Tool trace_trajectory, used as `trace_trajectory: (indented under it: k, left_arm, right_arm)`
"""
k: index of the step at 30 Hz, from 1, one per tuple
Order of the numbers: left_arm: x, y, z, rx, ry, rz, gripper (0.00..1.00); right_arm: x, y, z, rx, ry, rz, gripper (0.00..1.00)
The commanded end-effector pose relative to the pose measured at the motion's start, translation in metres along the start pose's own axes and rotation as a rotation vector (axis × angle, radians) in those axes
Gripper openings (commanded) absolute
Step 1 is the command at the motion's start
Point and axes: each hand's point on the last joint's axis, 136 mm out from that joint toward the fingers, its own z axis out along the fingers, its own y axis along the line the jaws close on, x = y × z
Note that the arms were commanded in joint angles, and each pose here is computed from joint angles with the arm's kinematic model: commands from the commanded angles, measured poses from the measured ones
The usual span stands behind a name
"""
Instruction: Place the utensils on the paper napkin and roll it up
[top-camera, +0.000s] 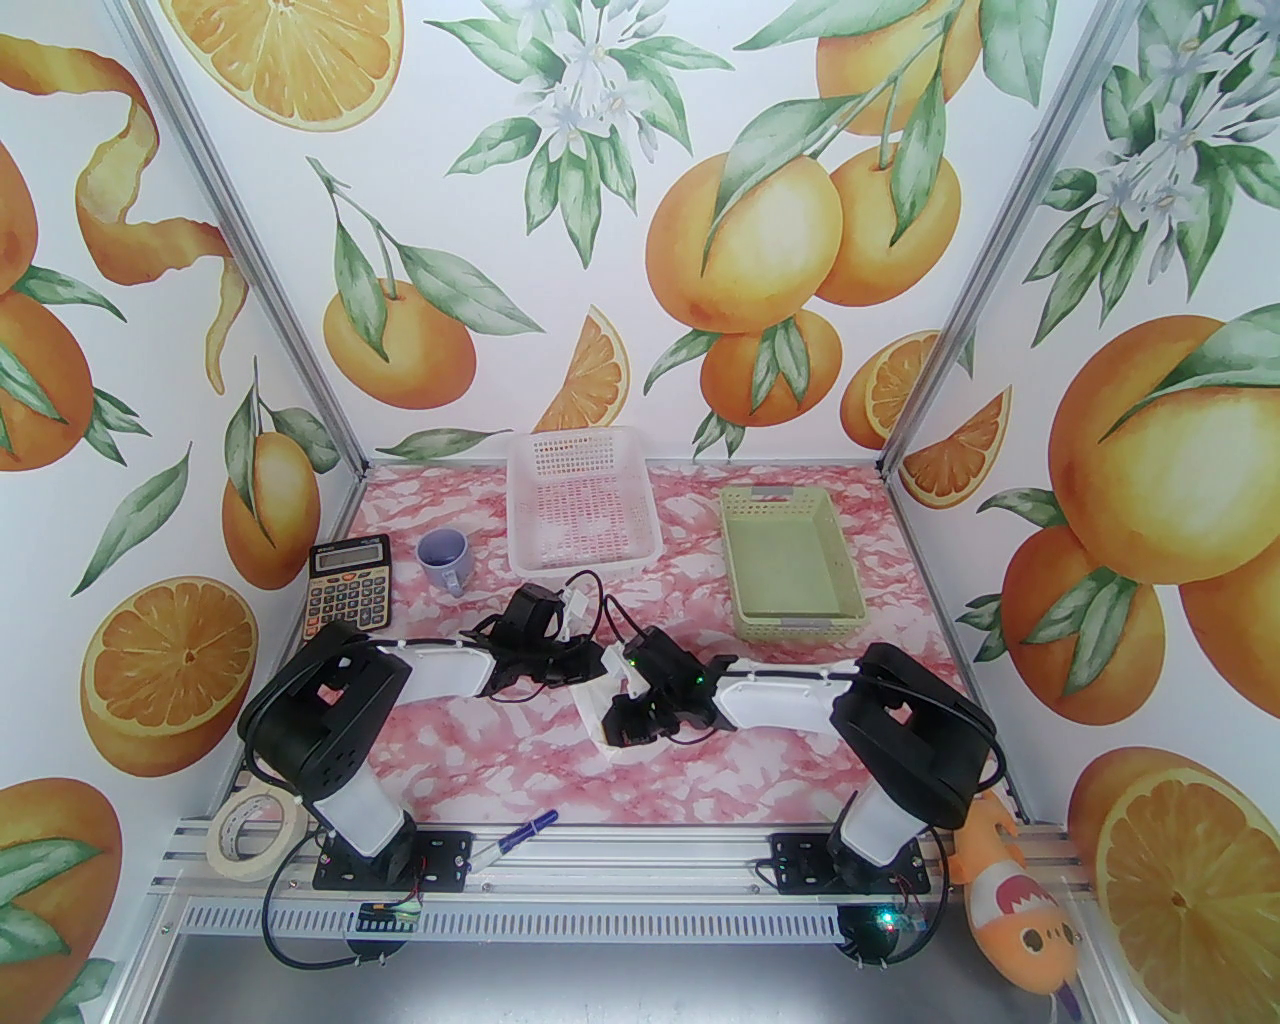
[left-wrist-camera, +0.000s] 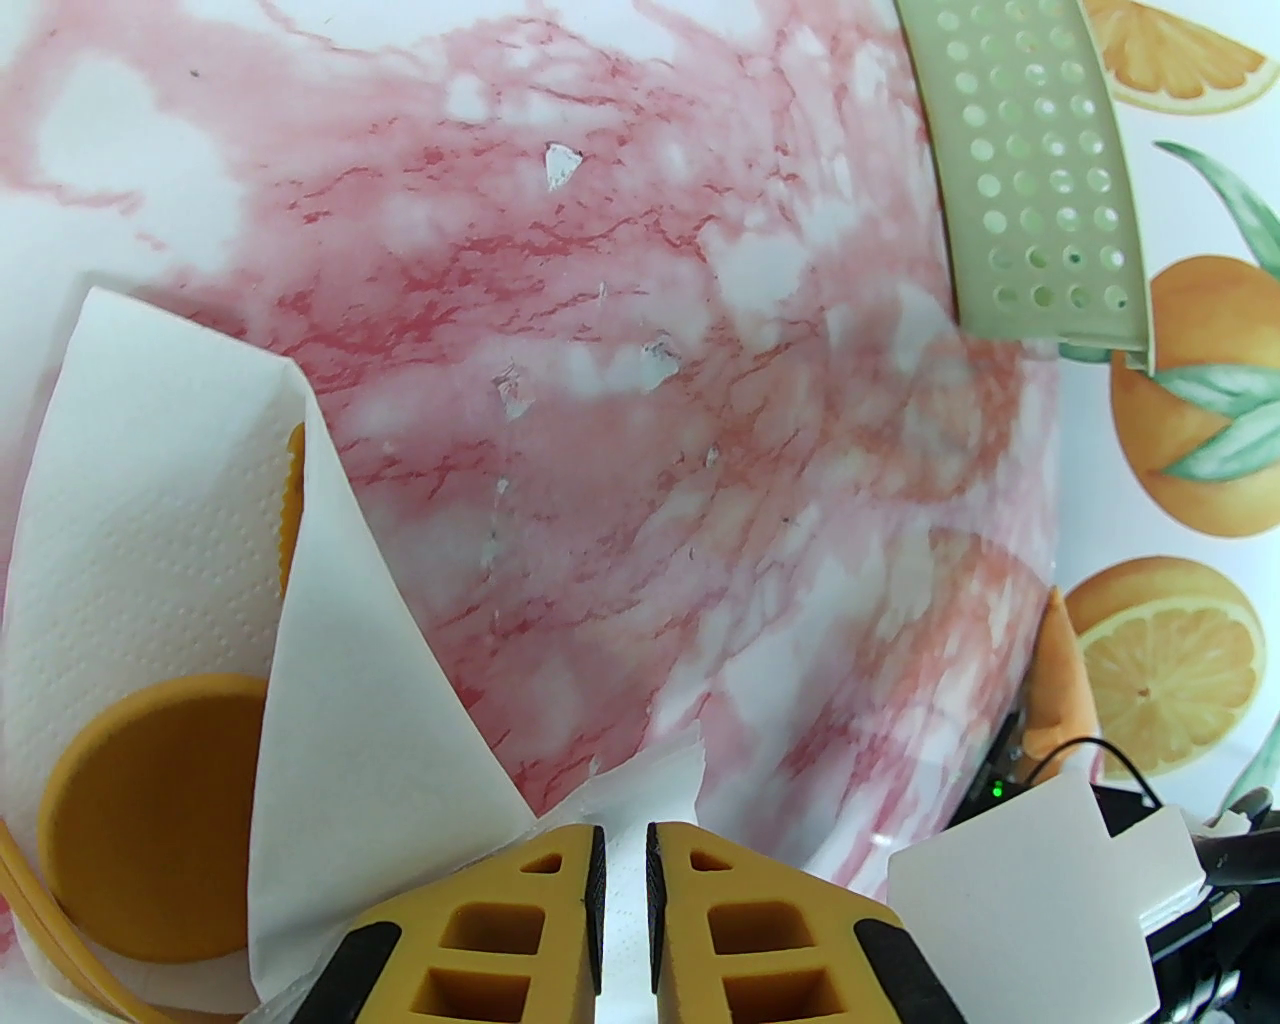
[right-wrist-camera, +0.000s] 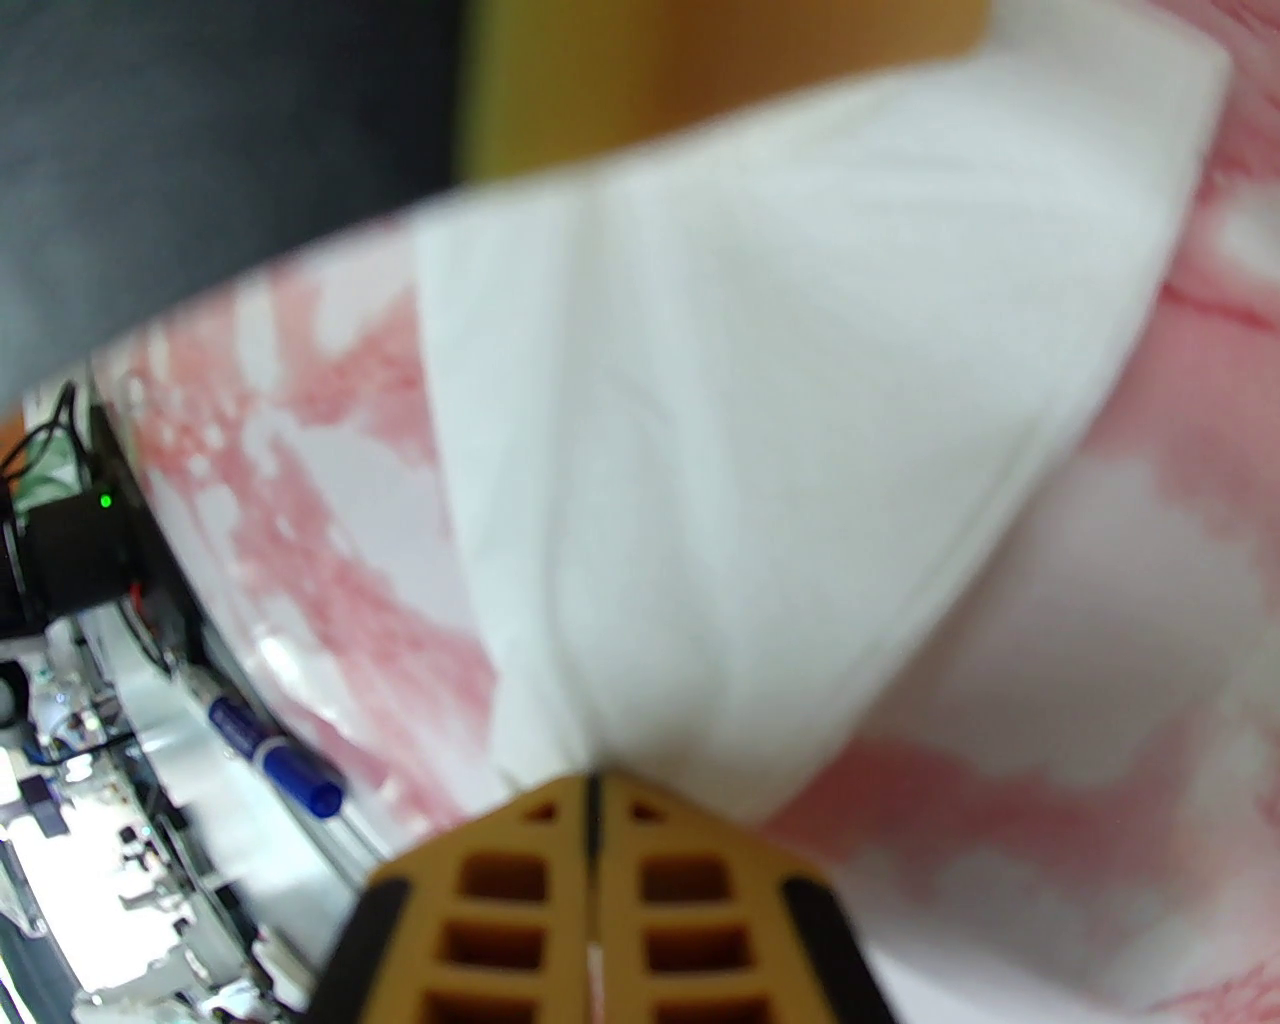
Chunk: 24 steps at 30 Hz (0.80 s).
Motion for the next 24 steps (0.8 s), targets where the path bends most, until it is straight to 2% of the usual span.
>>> trace_trajectory:
  k: [1,6,11,19,24]
  left_arm:
    - [-0.022,-0.018,-0.026,0.012,-0.063,0.039,0.19]
    - [-0.031,-0.024,-0.067,-0.008,-0.132,0.049,0.20]
    - [-0.017,-0.014,-0.093,-0.039,-0.168,0.021,0.22]
    - [0.014,-0.016,-0.082,0.068,-0.167,0.002,0.22]
    - [0.013,-0.031,-0.070,0.110,-0.167,0.044,0.22]
  right_arm:
    - [0.046,-0.048,0.012,0.151,0.127,0.093,0.04]
    - [0.046,-0.050,0.014,0.152,0.126,0.094,0.03]
    - [0.047,-0.051,0.013,0.157,0.128,0.096,0.02]
    - [0.046,-0.050,0.014,0.154,0.131,0.087,0.01]
    - [0.046,-0.050,0.013,0.152,0.129,0.083,0.01]
